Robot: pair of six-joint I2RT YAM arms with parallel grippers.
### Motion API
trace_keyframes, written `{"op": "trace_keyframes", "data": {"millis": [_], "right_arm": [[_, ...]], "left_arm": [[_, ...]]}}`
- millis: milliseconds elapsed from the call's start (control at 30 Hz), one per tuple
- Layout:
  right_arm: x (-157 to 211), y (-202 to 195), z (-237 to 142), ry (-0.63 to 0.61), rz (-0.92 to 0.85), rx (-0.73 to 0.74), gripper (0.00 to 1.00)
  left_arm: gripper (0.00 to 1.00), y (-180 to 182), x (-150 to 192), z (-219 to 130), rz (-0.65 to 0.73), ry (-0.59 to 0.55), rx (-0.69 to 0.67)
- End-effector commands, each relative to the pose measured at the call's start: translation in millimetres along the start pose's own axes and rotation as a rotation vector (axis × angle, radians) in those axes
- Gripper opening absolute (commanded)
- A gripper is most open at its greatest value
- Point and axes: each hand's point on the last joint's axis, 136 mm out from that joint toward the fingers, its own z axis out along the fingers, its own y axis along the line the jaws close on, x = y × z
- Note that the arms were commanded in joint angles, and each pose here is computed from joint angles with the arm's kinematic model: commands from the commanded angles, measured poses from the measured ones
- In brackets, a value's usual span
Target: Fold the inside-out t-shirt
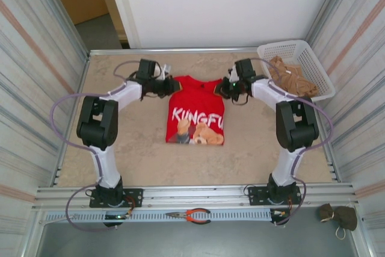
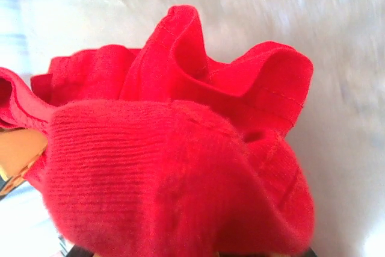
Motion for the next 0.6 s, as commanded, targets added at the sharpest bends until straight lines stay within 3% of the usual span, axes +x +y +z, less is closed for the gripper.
{"op": "trace_keyframes", "data": {"millis": [0,133,233,400,567], "right_arm": [[-41.8,44.2,-35.3,-0.075,-0.026,-0.077,0.00],[-67.3,82.4,-77.0,-0.165,-0.074,-0.127,0.00],[-56.8,86.6,-90.2,-0.172,-0.086,-0.132,0.00],[-1.6,52.0,-75.0,-0.127,-0.065,-0.098,0.00],[85.2,1.4,-55.3,-0.061,-0.071,-0.012,0.00]], "left_arm": [[0.00,-46.9,-57.5,-37.5,0.106,-0.112,0.052],[0.00,-90.8,-82.5,-67.1,0.185,-0.177,0.093],[0.00,-101.8,-69.9,-73.3,0.199,-0.177,0.117],[0.00,-78.9,-6.5,-50.6,0.178,-0.096,0.102],[0.00,-38.0,78.5,-32.6,0.154,-0.023,0.045]]}}
